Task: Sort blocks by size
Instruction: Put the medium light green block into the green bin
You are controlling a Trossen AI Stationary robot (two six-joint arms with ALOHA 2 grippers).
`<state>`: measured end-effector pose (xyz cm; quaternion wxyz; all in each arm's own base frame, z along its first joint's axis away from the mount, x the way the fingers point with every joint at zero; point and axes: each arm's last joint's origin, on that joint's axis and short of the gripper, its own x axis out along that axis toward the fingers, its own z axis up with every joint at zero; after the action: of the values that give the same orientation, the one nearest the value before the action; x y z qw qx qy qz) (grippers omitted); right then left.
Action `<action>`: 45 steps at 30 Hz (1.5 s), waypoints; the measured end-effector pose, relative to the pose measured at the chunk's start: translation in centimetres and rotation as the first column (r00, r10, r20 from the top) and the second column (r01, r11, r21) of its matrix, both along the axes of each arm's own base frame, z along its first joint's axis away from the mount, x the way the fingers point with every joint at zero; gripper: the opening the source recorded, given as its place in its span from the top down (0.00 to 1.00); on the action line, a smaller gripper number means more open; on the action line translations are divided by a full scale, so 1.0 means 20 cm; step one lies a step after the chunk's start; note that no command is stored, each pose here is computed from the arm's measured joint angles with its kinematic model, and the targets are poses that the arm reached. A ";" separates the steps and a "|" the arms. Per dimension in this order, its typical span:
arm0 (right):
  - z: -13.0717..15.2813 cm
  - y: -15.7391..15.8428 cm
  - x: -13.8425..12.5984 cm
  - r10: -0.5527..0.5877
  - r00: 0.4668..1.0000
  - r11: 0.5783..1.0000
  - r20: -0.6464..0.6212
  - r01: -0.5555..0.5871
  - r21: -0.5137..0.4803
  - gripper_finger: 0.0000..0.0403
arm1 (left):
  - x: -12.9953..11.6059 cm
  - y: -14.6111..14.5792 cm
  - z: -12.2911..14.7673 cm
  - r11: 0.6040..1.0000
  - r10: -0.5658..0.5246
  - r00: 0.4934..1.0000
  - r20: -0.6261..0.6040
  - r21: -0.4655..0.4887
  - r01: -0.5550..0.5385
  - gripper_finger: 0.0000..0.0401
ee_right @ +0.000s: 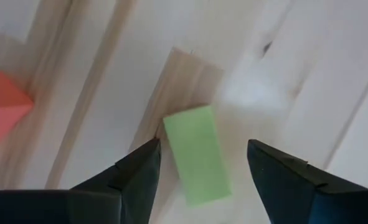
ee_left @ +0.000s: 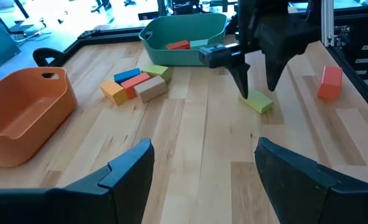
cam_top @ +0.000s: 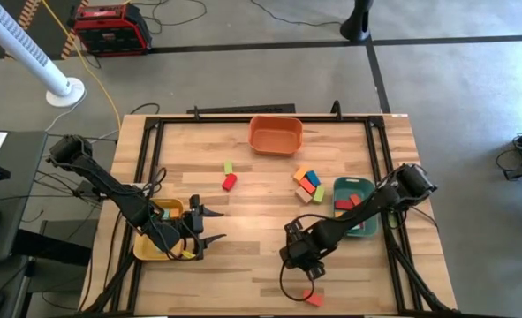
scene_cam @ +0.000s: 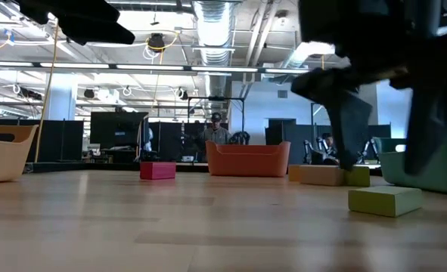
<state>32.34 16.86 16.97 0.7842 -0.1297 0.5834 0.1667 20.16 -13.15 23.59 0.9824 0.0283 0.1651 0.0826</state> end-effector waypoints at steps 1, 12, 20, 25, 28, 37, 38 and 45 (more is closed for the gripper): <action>-0.01 0.00 -0.01 0.003 1.000 1.000 -0.005 -0.003 0.000 0.33 | 0.00 0.00 0.00 1.000 0.000 1.000 0.000 0.000 0.000 0.33; -0.11 0.01 -0.05 0.007 1.000 0.999 0.006 -0.007 0.037 0.38 | 0.00 0.00 0.00 1.000 -0.006 1.000 -0.002 0.002 0.006 0.33; -0.13 0.00 -0.06 -0.029 1.000 0.999 -0.007 0.029 0.040 0.56 | 0.00 0.00 0.00 1.000 -0.007 1.000 -0.003 0.002 0.007 0.33; -0.13 0.00 -0.06 -0.048 0.999 0.998 -0.008 0.048 0.043 0.62 | 0.00 0.00 0.00 1.000 -0.009 1.000 -0.003 0.008 0.009 0.33; -0.13 0.00 -0.06 -0.103 0.995 0.993 -0.009 0.104 0.047 0.62 | 0.00 0.00 0.00 1.000 -0.010 1.000 -0.003 0.008 0.010 0.33; -0.02 0.01 -0.02 -0.250 0.968 0.968 -0.016 0.251 0.031 0.62 | 0.00 0.00 0.00 0.997 -0.033 0.999 -0.015 0.075 0.034 0.33; -0.01 0.01 -0.02 -0.275 0.961 0.961 -0.022 0.276 0.025 0.63 | 0.00 0.00 0.00 0.995 -0.038 0.999 -0.018 0.090 0.039 0.33; 0.09 0.03 -0.01 -0.464 0.886 0.886 -0.002 0.464 -0.005 0.58 | 0.00 0.00 0.00 0.971 -0.080 0.996 -0.050 0.223 0.089 0.33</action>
<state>32.09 17.50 18.87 0.8000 0.0122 0.5993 -0.0266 20.18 -13.18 23.61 0.9719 0.1483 0.1733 0.0581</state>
